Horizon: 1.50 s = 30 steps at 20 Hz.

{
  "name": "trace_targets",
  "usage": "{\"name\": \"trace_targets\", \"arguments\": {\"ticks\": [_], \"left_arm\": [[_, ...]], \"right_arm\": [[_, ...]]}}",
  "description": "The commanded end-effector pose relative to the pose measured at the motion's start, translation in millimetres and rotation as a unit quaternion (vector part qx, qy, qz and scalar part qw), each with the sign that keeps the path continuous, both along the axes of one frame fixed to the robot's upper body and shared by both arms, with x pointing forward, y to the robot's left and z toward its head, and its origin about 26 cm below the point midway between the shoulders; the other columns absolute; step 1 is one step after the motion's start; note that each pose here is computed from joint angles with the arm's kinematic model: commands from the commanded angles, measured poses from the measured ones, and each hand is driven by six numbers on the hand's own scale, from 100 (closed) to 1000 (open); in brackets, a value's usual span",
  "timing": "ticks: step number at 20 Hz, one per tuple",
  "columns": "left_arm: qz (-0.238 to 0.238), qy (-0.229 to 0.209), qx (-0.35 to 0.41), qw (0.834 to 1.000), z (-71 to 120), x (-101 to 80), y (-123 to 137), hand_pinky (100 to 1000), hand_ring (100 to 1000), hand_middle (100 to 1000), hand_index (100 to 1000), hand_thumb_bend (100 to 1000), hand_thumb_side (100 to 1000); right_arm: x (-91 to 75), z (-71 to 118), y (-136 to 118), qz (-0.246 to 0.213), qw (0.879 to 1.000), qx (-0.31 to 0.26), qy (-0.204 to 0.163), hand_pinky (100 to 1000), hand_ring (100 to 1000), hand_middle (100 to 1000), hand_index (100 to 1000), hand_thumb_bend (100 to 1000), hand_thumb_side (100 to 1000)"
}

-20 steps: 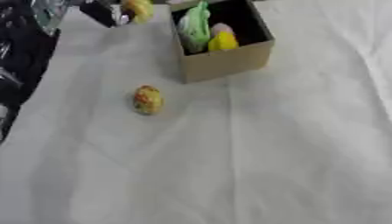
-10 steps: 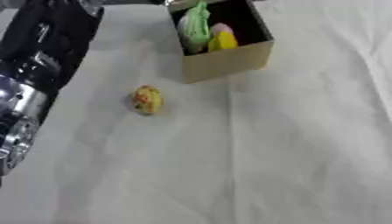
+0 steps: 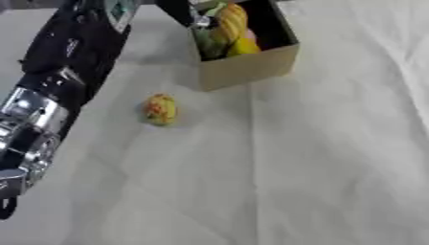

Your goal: Pick up objects on the table and place them in the box.

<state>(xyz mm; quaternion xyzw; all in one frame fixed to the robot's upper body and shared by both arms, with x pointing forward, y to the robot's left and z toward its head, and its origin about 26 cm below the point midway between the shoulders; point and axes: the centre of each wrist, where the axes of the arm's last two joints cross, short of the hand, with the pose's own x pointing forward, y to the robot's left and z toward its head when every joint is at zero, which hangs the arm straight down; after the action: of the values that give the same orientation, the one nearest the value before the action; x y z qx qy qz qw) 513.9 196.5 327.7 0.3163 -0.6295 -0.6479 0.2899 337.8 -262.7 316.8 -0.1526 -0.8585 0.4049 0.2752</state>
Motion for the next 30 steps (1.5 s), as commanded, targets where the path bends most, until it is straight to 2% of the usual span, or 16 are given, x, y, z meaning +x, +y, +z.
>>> {"name": "trace_targets", "arguments": {"ticks": [1, 8, 9, 14, 20, 25, 30], "left_arm": [[0.008, -0.024, -0.006, 1.0, 15.5, -2.7, 9.4, 845, 795, 810, 918, 464, 509], [0.002, -0.053, -0.047, 0.997, 29.2, -9.7, 31.2, 828, 757, 757, 883, 382, 484], [0.002, -0.058, -0.052, 0.997, 32.3, -11.9, 37.0, 821, 741, 733, 866, 369, 455], [-0.011, -0.062, -0.048, 0.997, 36.8, -28.9, 67.2, 811, 719, 701, 839, 385, 511], [-0.043, -0.018, -0.021, 0.999, 23.8, -61.5, 73.9, 806, 711, 692, 836, 418, 531], [-0.042, 0.007, -0.002, 0.999, 11.2, -92.6, 66.9, 803, 718, 703, 842, 437, 529], [-0.014, 0.046, 0.026, 0.999, -8.8, -102.4, 65.7, 806, 735, 741, 872, 465, 539]], "right_arm": [[-4.2, 8.9, -0.4, 0.003, 1.0, -0.002, -0.013, 878, 706, 599, 742, 100, 517], [-3.0, 4.7, -2.6, -0.002, 1.0, -0.001, -0.006, 878, 706, 599, 742, 100, 518], [-2.9, 4.0, -3.4, -0.003, 1.0, 0.0, -0.005, 878, 706, 599, 742, 100, 526], [-3.1, 0.8, -9.0, -0.015, 1.0, 0.0, -0.003, 878, 706, 599, 742, 100, 517], [-3.2, -1.1, -11.1, -0.019, 1.0, 0.0, 0.0, 878, 706, 598, 741, 100, 518], [-3.4, -1.2, -11.4, -0.02, 1.0, 0.0, 0.001, 878, 705, 598, 740, 100, 520], [-3.7, -0.5, -10.7, -0.019, 1.0, 0.002, 0.001, 878, 704, 597, 740, 100, 521]]}}
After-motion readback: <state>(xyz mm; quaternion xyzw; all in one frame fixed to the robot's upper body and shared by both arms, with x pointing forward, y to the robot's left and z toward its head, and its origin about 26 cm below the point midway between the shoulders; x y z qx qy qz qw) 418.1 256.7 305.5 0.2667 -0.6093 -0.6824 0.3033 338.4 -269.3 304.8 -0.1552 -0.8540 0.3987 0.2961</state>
